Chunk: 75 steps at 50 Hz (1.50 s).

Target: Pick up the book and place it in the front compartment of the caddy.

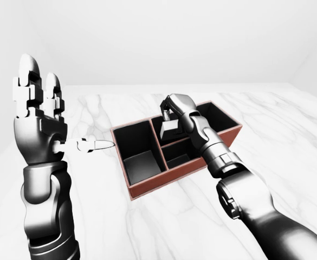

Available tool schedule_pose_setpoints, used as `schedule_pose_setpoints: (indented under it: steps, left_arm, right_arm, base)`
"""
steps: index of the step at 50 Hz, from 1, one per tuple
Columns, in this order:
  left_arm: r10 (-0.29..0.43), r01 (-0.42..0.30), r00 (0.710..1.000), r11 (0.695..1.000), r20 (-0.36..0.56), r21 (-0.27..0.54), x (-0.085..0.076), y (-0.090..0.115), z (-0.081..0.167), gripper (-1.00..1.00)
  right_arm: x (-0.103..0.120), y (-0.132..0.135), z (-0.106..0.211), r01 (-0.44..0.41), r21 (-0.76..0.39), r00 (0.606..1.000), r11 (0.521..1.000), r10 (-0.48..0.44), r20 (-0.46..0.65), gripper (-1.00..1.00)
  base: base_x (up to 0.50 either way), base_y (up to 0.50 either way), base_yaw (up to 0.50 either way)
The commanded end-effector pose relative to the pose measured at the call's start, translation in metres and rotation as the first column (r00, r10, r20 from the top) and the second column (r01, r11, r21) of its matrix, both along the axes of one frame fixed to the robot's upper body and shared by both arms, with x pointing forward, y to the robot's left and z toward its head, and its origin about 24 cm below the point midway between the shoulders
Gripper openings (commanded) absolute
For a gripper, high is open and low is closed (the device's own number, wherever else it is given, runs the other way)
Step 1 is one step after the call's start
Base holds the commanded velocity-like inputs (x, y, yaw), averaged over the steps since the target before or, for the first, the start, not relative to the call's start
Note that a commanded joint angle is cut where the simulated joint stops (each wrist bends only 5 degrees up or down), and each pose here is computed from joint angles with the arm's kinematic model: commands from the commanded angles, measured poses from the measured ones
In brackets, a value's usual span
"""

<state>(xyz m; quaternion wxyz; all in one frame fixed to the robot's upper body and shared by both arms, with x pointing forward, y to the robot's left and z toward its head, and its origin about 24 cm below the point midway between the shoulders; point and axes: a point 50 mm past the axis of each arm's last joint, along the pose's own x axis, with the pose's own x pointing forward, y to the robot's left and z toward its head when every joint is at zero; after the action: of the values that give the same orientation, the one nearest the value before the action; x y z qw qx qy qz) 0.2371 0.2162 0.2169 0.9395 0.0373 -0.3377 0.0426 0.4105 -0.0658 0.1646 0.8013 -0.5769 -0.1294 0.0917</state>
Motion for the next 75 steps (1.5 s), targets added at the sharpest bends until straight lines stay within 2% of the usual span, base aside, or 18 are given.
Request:
schedule_pose_setpoints:
  steps: [1,75]
  left_arm:
    - [0.000,0.000,1.000,1.000,0.001,-0.001,0.000,0.000,0.000,1.00]
    - [0.002,-0.002,1.000,1.000,0.017,-0.009,-0.001,0.002,0.004,1.00]
  right_arm:
    - [0.002,0.000,0.006,0.020,-0.006,0.999,1.000,-0.020,0.050,-1.00]
    - [0.003,0.011,0.002,0.022,-0.092,0.997,0.996,-0.015,0.077,-1.00]
  base:
    - [0.00,0.00,0.00]
    - [0.00,0.00,0.00]
